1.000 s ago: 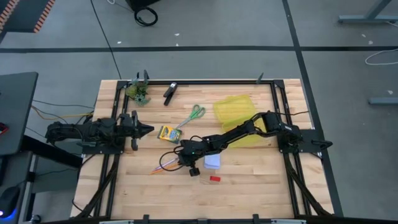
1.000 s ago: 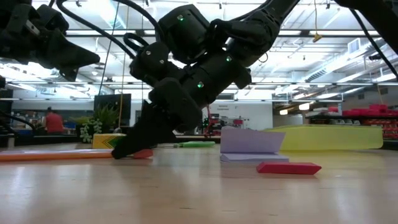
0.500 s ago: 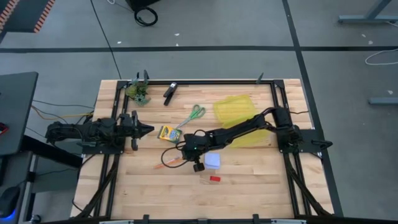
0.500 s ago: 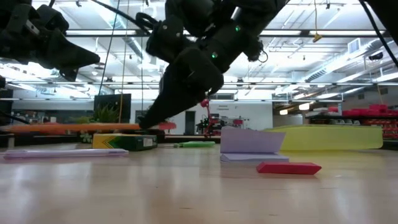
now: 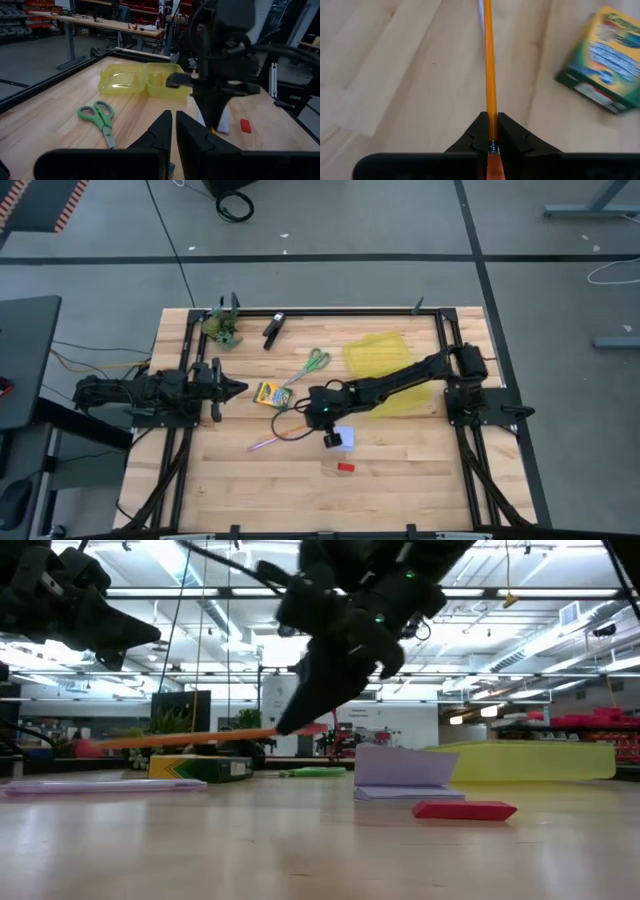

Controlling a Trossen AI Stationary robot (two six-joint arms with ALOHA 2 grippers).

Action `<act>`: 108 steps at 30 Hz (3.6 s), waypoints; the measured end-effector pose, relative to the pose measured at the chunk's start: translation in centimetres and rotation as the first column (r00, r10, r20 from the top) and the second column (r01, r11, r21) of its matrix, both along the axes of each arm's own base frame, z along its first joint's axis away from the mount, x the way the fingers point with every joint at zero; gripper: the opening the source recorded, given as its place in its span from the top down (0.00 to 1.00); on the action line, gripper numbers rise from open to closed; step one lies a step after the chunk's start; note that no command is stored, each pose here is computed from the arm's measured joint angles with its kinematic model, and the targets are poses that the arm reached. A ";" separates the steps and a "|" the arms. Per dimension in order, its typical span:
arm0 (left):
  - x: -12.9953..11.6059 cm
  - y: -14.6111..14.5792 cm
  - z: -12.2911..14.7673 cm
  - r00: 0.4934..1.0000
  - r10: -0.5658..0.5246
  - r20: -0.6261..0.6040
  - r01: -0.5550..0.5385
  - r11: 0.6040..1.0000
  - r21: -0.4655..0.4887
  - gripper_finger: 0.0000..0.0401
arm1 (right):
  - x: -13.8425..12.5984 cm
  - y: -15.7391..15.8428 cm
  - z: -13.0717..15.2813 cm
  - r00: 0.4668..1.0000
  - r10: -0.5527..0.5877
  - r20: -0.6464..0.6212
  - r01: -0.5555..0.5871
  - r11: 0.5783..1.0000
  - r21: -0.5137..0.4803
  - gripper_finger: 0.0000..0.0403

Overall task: Pack school essentials
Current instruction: Put the yellow pencil into the yellow supply box

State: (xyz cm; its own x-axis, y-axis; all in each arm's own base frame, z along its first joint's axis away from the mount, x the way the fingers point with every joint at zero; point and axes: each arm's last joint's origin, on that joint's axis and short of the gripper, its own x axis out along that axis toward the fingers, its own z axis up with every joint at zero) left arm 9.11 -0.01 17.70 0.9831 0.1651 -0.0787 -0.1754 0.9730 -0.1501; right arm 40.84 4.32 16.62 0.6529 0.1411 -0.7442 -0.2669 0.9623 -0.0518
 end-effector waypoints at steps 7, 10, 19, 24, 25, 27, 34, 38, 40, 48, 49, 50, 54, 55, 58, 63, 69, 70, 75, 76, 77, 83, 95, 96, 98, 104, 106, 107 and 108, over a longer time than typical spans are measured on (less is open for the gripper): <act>0.0 0.0 0.0 1.000 0.000 0.000 0.000 1.000 0.000 0.92 | -4.0 -1.2 1.2 0.999 -0.038 0.023 0.038 0.999 0.018 0.92; 0.0 0.0 0.0 1.000 0.000 0.000 0.000 1.000 0.000 0.93 | -5.8 -1.9 2.0 0.998 -0.057 0.039 0.057 0.998 0.022 0.92; 0.0 0.0 0.0 1.000 0.000 0.000 0.000 1.000 0.000 0.91 | -11.6 -4.5 3.2 0.990 -0.132 0.059 0.131 0.991 0.023 0.92; 0.0 0.0 0.0 1.000 0.000 0.000 0.000 1.000 0.000 0.92 | -14.9 -5.6 4.1 0.984 -0.172 0.045 0.172 0.985 0.022 0.92; 0.0 0.0 0.0 1.000 0.000 0.000 0.000 1.000 0.000 0.92 | -15.5 -5.7 4.4 0.983 -0.177 0.046 0.176 0.984 0.023 0.92; 0.0 0.0 0.0 1.000 0.000 0.000 0.000 1.000 0.000 0.93 | -16.6 -5.9 4.8 0.981 -0.187 0.044 0.186 0.982 0.023 0.92; 0.0 0.0 0.0 1.000 0.000 0.000 0.000 1.000 0.000 0.93 | -19.4 -6.6 5.4 0.969 -0.244 -0.041 0.244 0.970 -0.006 0.92; 0.0 0.0 0.0 1.000 0.000 0.000 0.000 1.000 0.000 0.92 | -20.6 -6.7 5.1 0.964 -0.230 -0.133 0.224 0.973 -0.055 0.92; 0.0 0.0 0.0 1.000 0.000 0.000 0.000 1.000 0.000 0.91 | -21.1 -6.8 5.1 0.957 -0.239 -0.163 0.230 0.970 -0.075 0.92; 0.0 0.0 0.0 1.000 0.000 0.000 0.000 1.000 0.000 0.93 | -22.2 -7.0 5.0 0.941 -0.245 -0.233 0.225 0.968 -0.106 0.92; 0.0 0.0 0.0 1.000 0.000 0.000 0.000 1.000 0.000 0.93 | -22.5 -7.0 5.0 0.939 -0.244 -0.244 0.223 0.969 -0.110 0.92; 0.0 0.0 0.0 1.000 0.000 0.000 0.000 1.000 0.000 0.93 | -22.8 -7.0 5.1 0.937 -0.237 -0.255 0.213 0.970 -0.117 0.92; 0.0 0.0 0.0 1.000 0.000 0.000 0.000 1.000 0.000 0.94 | -23.9 -6.9 5.7 0.951 -0.165 -0.261 0.126 0.979 -0.161 0.92; 0.0 0.0 0.0 1.000 0.000 0.000 0.000 1.000 0.000 0.93 | -24.2 -6.9 5.8 0.954 -0.156 -0.258 0.115 0.979 -0.167 0.92; 0.0 0.0 0.0 1.000 0.000 0.000 0.000 1.000 0.000 0.92 | -24.8 -6.9 6.3 0.959 -0.155 -0.239 0.115 0.978 -0.171 0.92; 0.0 0.0 0.0 1.000 0.000 0.000 0.000 1.000 0.000 0.91 | -26.6 -6.8 6.8 0.947 -0.160 -0.278 0.114 0.978 -0.175 0.92; 0.0 0.0 0.0 1.000 0.000 0.000 0.000 1.000 0.000 0.92 | -28.2 -6.7 7.1 0.938 -0.170 -0.303 0.121 0.977 -0.174 0.92; 0.0 0.0 0.0 1.000 0.000 0.000 0.000 1.000 0.000 0.93 | -28.4 -6.7 7.2 0.937 -0.171 -0.303 0.122 0.977 -0.175 0.92; 0.0 0.0 0.0 1.000 0.000 0.000 0.000 1.000 0.000 0.92 | -29.4 -6.5 7.3 0.930 -0.176 -0.323 0.121 0.976 -0.182 0.92; 0.0 0.0 0.0 1.000 0.000 0.000 0.000 1.000 0.000 0.92 | -29.5 -6.5 7.3 0.926 -0.175 -0.333 0.119 0.976 -0.181 0.92; 0.0 0.0 0.0 1.000 0.000 0.001 0.000 1.000 0.000 0.91 | -29.6 -6.5 7.3 0.924 -0.174 -0.341 0.117 0.977 -0.180 0.92; 0.0 0.0 0.0 1.000 0.000 0.001 0.000 1.000 0.000 0.91 | -28.9 -6.6 6.8 0.919 -0.144 -0.367 0.083 0.981 -0.176 0.92; 0.0 0.0 0.0 1.000 0.000 0.000 0.000 1.000 0.000 0.92 | -27.7 -6.8 4.6 0.910 -0.111 -0.399 0.044 0.984 -0.174 0.92; 0.0 0.0 0.0 1.000 0.000 0.000 0.000 1.000 0.000 0.92 | -27.6 -6.8 4.6 0.909 -0.126 -0.398 0.055 0.981 -0.185 0.91; 0.0 0.0 0.0 1.000 0.000 0.000 0.000 1.000 0.000 0.91 | -27.5 -6.9 4.6 0.909 -0.142 -0.393 0.067 0.978 -0.198 0.89; 0.0 0.0 0.0 1.000 0.000 0.000 0.000 1.000 0.000 0.92 | -27.3 -6.9 4.4 0.901 -0.141 -0.410 0.063 0.978 -0.197 0.80; 0.0 0.0 0.0 1.000 0.000 0.001 0.000 1.000 0.000 0.93 | -27.1 -7.0 4.2 0.895 -0.141 -0.423 0.061 0.979 -0.196 0.78; 0.0 0.0 0.0 1.000 0.000 0.000 0.000 1.000 0.000 0.93 | -27.0 -7.0 4.1 0.892 -0.140 -0.430 0.060 0.979 -0.195 0.77; 0.0 0.0 0.0 1.000 0.000 0.000 0.000 1.000 0.000 0.94 | -26.9 -7.0 4.0 0.892 -0.140 -0.431 0.060 0.979 -0.195 0.76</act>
